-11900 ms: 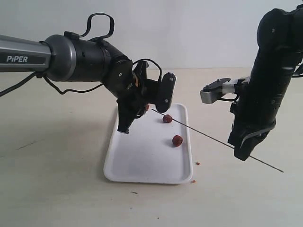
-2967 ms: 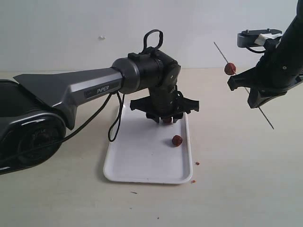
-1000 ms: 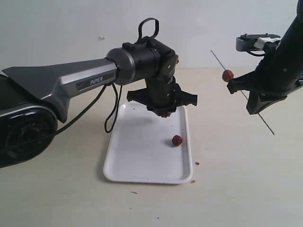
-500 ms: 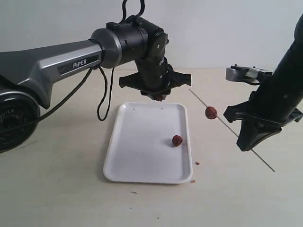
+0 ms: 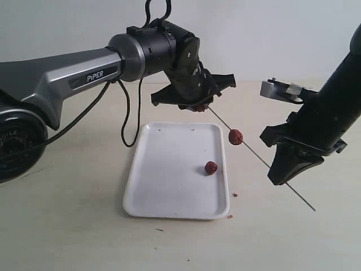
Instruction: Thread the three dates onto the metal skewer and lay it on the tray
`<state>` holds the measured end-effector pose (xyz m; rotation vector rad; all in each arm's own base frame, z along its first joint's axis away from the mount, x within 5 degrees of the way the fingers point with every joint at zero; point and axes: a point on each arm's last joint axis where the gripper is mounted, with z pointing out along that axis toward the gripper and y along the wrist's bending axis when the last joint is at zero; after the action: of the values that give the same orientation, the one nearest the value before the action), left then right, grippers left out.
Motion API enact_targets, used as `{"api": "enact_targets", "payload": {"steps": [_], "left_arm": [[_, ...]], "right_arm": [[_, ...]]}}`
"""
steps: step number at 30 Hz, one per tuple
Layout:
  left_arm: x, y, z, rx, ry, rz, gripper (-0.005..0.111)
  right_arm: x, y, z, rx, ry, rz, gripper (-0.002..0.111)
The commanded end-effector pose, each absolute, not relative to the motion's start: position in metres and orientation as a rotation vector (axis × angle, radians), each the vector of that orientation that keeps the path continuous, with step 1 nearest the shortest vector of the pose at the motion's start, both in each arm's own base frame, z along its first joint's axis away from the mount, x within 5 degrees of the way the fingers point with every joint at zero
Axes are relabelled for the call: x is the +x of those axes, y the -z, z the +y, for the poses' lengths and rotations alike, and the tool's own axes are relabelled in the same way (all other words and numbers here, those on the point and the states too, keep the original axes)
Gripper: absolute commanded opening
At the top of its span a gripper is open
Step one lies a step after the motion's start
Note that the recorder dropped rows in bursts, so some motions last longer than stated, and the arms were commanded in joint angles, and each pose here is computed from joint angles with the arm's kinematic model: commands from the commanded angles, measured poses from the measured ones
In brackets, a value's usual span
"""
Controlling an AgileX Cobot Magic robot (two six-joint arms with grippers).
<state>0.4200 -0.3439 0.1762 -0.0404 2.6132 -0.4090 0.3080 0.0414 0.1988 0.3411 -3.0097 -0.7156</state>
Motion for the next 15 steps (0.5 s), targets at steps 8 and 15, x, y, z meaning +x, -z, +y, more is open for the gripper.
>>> {"api": "enact_targets", "payload": {"steps": [8, 15], "left_arm": [[0.431, -0.187, -0.337, -0.205, 0.505, 2.552, 0.027], [0.438, -0.187, -0.329, -0.228, 0.504, 2.542, 0.027]], "right_arm": [[0.31, -0.198, 0.041, 0.343, 0.726, -3.03, 0.0], [0.313, -0.197, 0.04, 0.336, 0.71, -3.07, 0.0]]}}
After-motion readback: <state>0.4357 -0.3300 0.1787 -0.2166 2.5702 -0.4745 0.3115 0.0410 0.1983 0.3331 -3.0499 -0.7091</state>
